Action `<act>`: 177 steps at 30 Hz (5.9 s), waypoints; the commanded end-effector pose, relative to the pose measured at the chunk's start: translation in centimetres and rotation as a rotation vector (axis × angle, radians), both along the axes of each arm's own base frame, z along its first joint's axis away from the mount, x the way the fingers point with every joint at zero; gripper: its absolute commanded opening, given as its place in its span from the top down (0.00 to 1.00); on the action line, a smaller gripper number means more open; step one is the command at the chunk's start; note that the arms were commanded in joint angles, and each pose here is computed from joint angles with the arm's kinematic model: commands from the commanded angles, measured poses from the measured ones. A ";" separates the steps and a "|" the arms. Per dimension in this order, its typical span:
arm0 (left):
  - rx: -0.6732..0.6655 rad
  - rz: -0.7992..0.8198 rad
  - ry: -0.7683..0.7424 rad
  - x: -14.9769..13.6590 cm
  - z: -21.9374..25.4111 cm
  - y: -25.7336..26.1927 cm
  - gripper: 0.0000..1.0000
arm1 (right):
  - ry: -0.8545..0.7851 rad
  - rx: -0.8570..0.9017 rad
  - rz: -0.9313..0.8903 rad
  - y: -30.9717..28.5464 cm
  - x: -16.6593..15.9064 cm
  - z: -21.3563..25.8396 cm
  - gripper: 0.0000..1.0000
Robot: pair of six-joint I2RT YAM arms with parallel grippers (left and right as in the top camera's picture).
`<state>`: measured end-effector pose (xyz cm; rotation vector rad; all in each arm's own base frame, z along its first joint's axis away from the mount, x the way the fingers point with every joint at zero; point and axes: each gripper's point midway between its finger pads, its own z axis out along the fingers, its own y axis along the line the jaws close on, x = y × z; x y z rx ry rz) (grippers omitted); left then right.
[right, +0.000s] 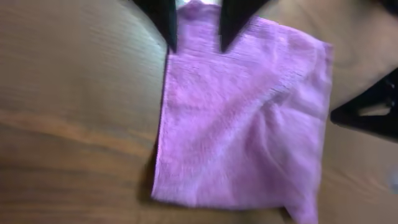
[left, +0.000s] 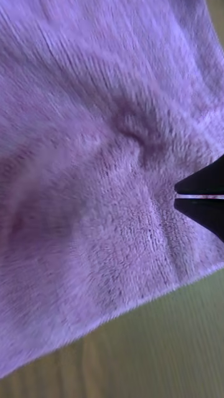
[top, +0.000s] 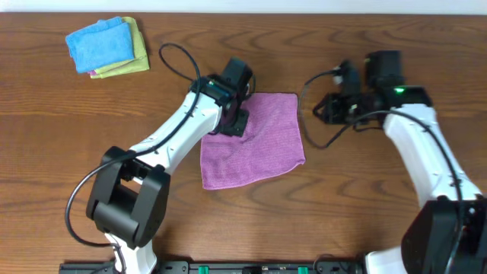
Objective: Fold the cloth
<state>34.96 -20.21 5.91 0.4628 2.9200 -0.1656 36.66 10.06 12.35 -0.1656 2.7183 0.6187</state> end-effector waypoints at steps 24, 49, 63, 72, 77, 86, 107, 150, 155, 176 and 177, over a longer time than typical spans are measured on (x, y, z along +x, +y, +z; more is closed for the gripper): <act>-0.058 0.069 -0.089 5.0 -3.2 2.5 0.94 | 0.059 -0.266 0.059 4.9 -5.4 -9.9 0.98; -0.012 0.078 -0.133 6.5 -4.8 3.0 0.94 | 0.373 -0.355 0.121 5.5 -12.5 -14.6 0.99; 0.002 0.080 -0.120 6.1 -4.9 3.3 0.94 | 0.471 -0.363 0.186 6.7 -16.1 -14.3 0.98; 0.015 0.084 -0.124 6.2 -4.9 3.5 0.94 | 0.493 -0.316 0.213 7.6 -16.6 -14.1 0.98; 0.023 0.084 -0.108 5.8 -5.0 3.7 0.94 | 0.521 -0.293 0.231 7.8 -17.3 -13.8 0.99; 0.032 0.082 -0.086 5.3 -5.2 3.9 0.94 | 0.272 -0.332 0.129 7.3 -10.6 -9.2 0.98; -0.148 -0.004 0.032 2.0 -3.5 -1.0 0.94 | 0.159 -0.216 -0.121 -1.7 -4.4 -5.3 0.98; -0.196 -0.127 0.046 -1.3 -2.8 -6.6 0.94 | 0.238 0.254 -0.262 -1.2 -2.7 -13.9 0.98; -0.196 -0.116 0.058 -1.7 -2.9 -6.8 0.94 | 0.203 0.264 -0.271 -0.7 -1.7 -13.7 0.98; -0.206 -0.106 0.076 -2.0 -2.9 -7.0 0.94 | 0.133 0.373 -0.315 2.1 1.9 -15.1 0.98; -0.204 -0.105 0.075 -2.0 -2.9 -6.9 0.94 | 0.120 0.379 -0.316 2.2 2.2 -14.9 0.89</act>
